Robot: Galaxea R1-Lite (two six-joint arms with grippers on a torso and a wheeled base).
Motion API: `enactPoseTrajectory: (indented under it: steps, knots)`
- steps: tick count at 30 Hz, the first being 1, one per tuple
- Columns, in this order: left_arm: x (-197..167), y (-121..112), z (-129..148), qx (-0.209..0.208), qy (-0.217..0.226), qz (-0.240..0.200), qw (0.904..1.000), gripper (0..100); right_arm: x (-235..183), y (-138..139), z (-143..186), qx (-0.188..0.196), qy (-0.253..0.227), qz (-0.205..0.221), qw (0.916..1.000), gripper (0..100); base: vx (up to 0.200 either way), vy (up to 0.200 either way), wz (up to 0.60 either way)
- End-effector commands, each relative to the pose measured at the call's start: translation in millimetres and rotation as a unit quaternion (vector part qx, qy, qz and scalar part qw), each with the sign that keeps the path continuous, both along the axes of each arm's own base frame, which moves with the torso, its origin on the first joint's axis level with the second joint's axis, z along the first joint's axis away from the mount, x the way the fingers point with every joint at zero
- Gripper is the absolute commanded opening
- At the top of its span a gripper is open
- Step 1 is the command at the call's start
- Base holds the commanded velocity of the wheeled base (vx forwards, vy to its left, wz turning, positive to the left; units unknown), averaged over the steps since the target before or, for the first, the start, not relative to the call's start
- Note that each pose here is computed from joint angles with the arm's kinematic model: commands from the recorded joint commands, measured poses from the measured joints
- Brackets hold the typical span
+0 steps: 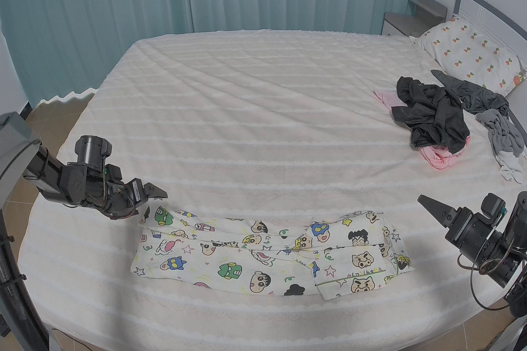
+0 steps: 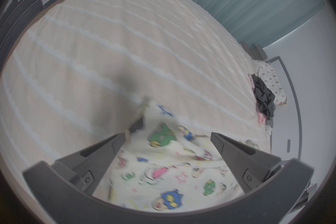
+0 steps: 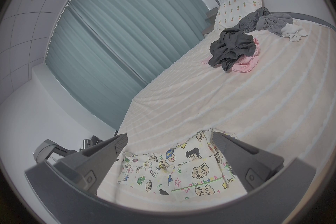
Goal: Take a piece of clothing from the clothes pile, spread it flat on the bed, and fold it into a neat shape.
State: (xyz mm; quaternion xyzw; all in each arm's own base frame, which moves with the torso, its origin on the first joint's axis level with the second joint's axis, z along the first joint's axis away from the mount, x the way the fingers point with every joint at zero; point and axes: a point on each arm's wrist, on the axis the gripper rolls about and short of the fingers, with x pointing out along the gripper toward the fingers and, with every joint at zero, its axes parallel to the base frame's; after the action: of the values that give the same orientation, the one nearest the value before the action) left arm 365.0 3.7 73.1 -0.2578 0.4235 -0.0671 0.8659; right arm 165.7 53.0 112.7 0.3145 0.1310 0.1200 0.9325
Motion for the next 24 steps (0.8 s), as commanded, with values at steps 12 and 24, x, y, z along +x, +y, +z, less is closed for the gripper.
enactPoseTrajectory:
  steps: [12, 24]
  knots:
    - [14, -147, 16, -0.032, 0.003, 0.029, 0.9990, 100, -3, -1, -4, -0.003, 0.009, 0.000, 1.0000, 100, 0.000, 0.000, 0.00]
    - [20, -175, -23, -0.078, 0.026, 0.052, 0.9953, 100, -3, -1, -4, -0.003, 0.009, 0.000, 1.0000, 100, 0.000, 0.000, 0.00]
